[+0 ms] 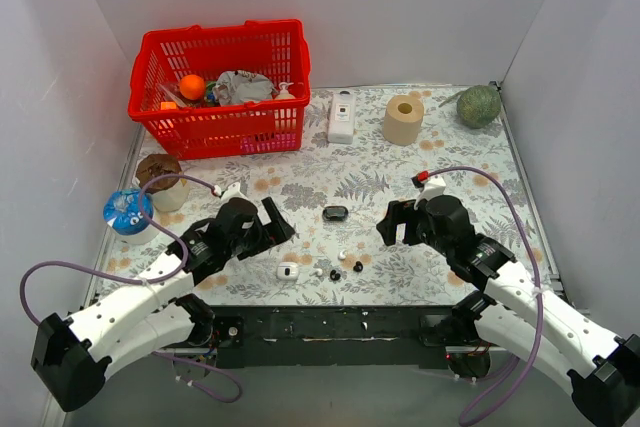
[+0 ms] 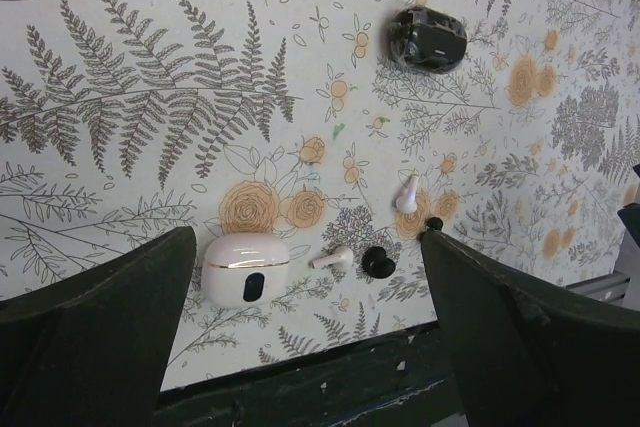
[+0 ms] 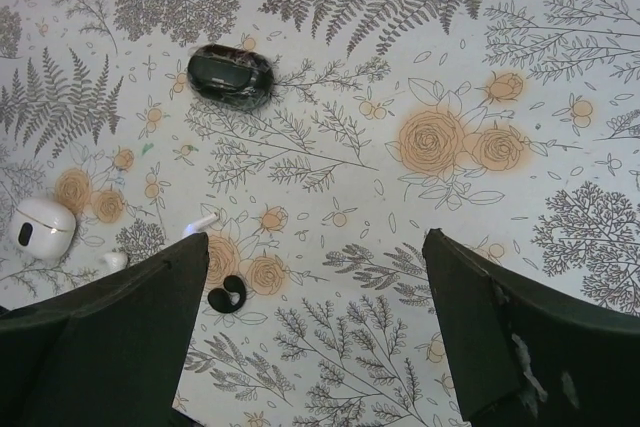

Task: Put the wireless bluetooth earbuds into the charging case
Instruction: Pick up the charging case at the center of the board.

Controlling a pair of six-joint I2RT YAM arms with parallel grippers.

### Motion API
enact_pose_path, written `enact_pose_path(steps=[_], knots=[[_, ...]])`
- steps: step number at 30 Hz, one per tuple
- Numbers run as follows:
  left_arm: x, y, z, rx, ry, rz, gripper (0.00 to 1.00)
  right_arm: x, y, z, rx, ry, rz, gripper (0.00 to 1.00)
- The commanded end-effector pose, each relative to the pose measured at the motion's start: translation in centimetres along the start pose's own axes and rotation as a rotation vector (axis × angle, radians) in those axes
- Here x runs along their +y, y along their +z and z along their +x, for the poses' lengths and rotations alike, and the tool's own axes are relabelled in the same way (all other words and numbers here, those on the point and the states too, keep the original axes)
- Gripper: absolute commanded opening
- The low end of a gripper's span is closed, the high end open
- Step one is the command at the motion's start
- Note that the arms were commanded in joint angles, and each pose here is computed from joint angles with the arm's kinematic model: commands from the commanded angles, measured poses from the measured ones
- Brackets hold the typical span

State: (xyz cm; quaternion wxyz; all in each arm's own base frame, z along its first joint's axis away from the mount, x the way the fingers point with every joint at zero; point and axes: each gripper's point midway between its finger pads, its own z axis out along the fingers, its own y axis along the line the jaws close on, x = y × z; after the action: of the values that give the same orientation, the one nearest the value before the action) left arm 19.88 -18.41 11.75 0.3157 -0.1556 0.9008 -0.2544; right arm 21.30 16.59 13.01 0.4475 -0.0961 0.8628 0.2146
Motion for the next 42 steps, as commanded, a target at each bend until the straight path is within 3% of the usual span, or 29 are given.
enact_pose_path(steps=[1, 5, 10, 14, 27, 31, 42], knots=[[-0.2, -1.3, 0.6, 0.021, 0.000, 0.032, 0.98, 0.4, 0.2, 0.9, 0.028, -0.019, -0.036, 0.96], [-0.1, -1.6, 1.8, 0.071, 0.042, -0.008, 0.98, 0.2, 0.4, 1.3, 0.035, -0.018, -0.028, 0.95], [1.5, -0.6, 4.4, 0.116, 0.184, -0.223, 0.98, 0.1, 0.4, 1.5, 0.049, -0.024, -0.022, 0.95], [1.0, -0.4, 5.9, 0.130, 0.245, -0.264, 0.98, 0.3, 0.4, 1.6, 0.055, -0.016, -0.033, 0.95], [1.9, -0.5, 4.5, 0.044, 0.231, -0.297, 0.98, 0.4, 0.1, 2.0, 0.064, -0.017, -0.044, 0.94], [2.3, -0.3, 4.3, 0.035, 0.285, -0.303, 0.98, 0.5, 0.0, 1.8, 0.058, -0.016, -0.048, 0.94], [3.1, 1.4, 7.1, 0.138, 0.322, -0.293, 0.98, 0.6, 0.2, 2.0, 0.075, -0.017, -0.055, 0.94]])
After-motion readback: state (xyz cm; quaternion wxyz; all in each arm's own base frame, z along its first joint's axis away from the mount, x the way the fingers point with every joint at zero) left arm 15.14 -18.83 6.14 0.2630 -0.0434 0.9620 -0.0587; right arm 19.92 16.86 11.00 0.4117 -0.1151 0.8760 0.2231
